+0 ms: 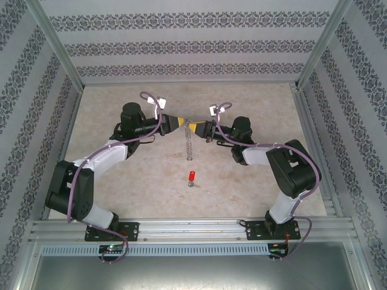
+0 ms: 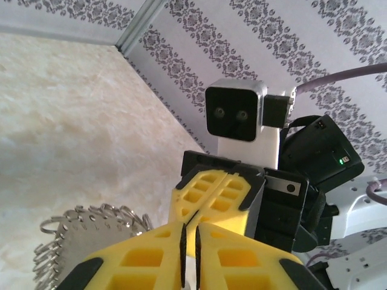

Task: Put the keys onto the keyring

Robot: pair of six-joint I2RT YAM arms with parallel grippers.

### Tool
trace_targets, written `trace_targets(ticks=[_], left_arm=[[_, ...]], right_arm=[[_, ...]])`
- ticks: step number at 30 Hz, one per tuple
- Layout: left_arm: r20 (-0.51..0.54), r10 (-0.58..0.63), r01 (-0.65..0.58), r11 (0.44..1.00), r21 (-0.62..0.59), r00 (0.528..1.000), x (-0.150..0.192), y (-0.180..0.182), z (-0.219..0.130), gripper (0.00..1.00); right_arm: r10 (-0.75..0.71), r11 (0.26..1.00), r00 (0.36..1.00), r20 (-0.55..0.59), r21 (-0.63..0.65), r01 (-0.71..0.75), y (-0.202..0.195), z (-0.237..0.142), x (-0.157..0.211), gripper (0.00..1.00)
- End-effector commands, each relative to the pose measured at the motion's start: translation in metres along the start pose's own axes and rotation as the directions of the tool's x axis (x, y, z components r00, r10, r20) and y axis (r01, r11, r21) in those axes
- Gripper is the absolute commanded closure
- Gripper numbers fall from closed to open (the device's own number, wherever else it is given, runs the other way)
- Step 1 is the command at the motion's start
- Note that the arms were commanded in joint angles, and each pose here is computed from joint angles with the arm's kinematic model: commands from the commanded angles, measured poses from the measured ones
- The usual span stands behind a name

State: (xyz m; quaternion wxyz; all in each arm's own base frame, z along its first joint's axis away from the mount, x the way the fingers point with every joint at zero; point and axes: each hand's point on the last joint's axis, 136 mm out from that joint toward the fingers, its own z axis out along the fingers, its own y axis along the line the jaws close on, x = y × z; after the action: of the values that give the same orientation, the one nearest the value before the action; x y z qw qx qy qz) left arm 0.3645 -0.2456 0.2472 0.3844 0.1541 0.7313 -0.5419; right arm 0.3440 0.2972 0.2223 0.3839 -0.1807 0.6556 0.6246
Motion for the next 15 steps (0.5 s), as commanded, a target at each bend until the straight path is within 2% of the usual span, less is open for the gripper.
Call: trace_targets(ticks=[1, 15], left_arm=[[0.012, -0.032, 0.031, 0.996, 0.081, 0.999, 0.0049, -0.0045, -0.0001, 0.88], [0.042, -0.02, 0.015, 0.994, 0.113, 0.999, 0.0061, -0.0106, 0.0048, 0.88]], right_arm=[[-0.064, 0.996, 0.996, 0.055, -0.055, 0.067, 0.0145, 0.0013, -0.0192, 1.0], [-0.051, 0.997, 0.997, 0.058, -0.057, 0.054, 0.0108, 0.0033, -0.0195, 1.0]])
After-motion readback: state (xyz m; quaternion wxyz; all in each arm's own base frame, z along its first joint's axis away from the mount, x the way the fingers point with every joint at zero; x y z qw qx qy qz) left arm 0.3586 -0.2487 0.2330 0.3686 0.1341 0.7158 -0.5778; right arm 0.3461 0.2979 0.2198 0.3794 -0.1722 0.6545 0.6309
